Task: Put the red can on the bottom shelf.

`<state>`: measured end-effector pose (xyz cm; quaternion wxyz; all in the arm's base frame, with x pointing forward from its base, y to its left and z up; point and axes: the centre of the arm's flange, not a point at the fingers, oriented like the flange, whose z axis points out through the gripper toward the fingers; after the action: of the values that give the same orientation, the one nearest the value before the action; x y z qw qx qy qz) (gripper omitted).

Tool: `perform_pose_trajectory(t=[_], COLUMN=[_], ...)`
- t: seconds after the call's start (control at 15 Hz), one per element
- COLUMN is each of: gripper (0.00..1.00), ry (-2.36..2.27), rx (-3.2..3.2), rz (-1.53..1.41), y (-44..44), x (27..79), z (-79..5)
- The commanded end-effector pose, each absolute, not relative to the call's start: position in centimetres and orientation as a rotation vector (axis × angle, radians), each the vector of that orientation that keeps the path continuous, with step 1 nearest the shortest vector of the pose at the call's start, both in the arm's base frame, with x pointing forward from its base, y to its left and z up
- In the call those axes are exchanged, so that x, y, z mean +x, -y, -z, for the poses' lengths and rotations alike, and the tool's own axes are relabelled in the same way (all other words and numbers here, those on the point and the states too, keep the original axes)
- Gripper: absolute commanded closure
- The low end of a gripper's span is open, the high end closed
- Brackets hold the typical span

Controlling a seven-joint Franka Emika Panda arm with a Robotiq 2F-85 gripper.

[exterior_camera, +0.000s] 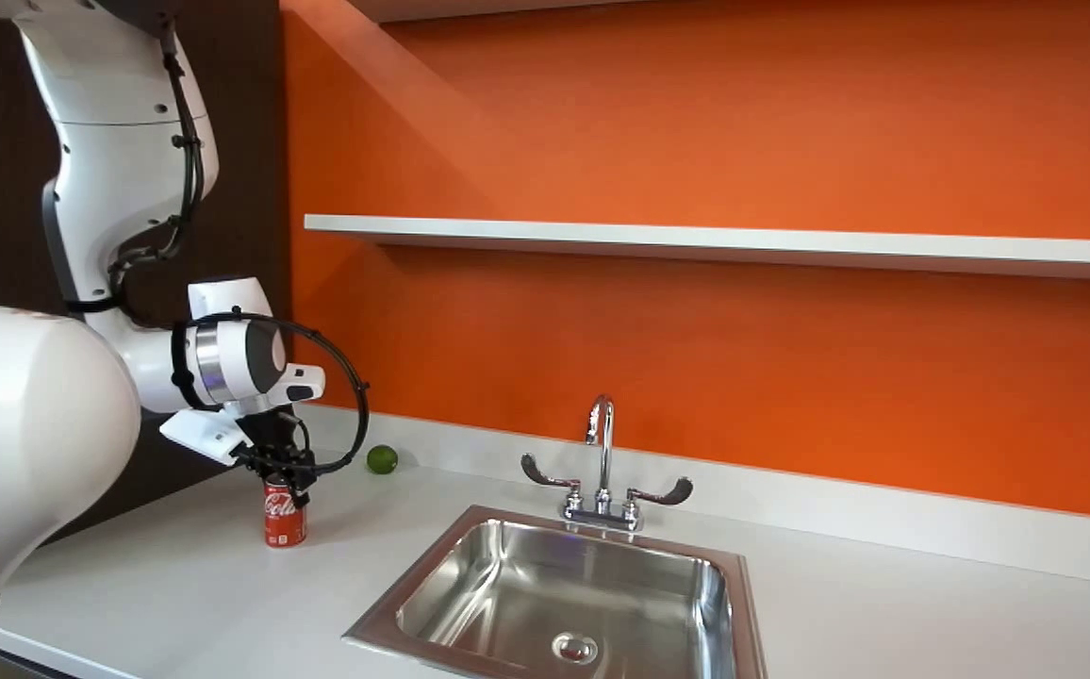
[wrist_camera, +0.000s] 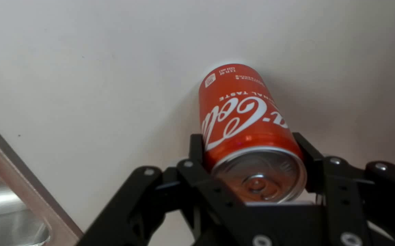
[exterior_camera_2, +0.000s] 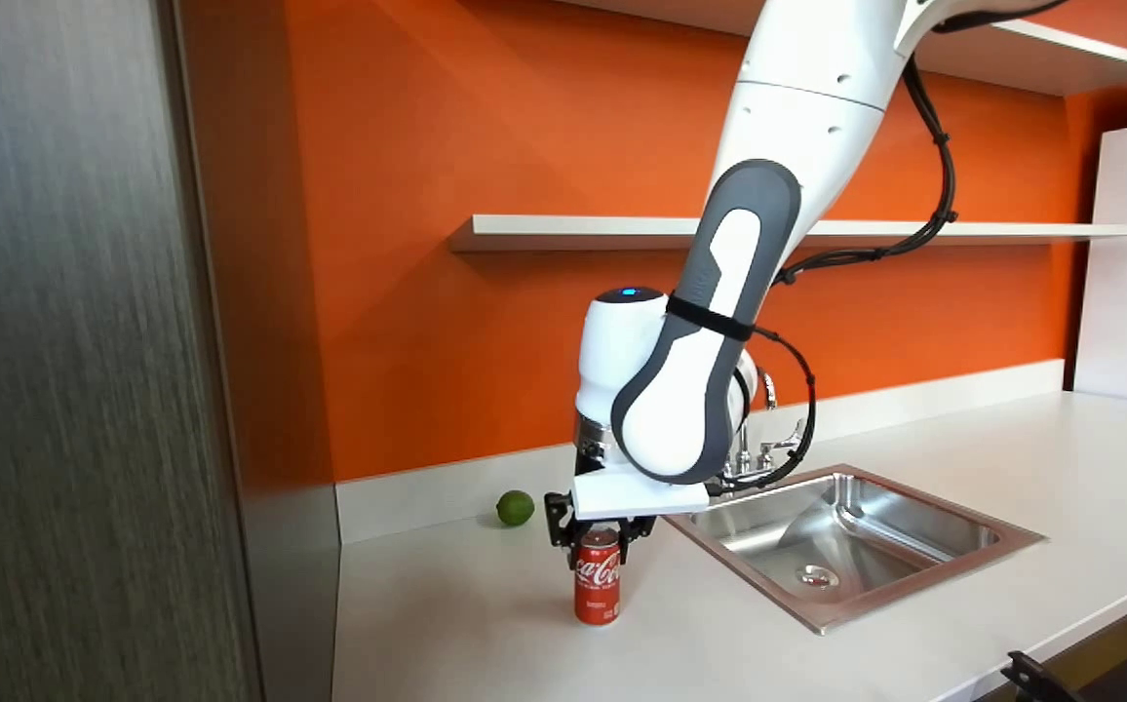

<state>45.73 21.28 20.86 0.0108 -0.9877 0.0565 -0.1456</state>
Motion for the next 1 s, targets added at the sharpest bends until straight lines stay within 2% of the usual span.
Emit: perform_pose_trajectory(t=[0.0, 0.53, 0.93], gripper=[0.62, 0.62, 0.62], ry=[-0.186, -0.238, -0.263], rx=[-3.076, -3.092, -3.096], rz=[0.45, 0.407, 0.451], y=[-21.3, -20.2, -18.8], x=[45.2, 43.4, 41.4], z=[-24.0, -31.0, -39.4])
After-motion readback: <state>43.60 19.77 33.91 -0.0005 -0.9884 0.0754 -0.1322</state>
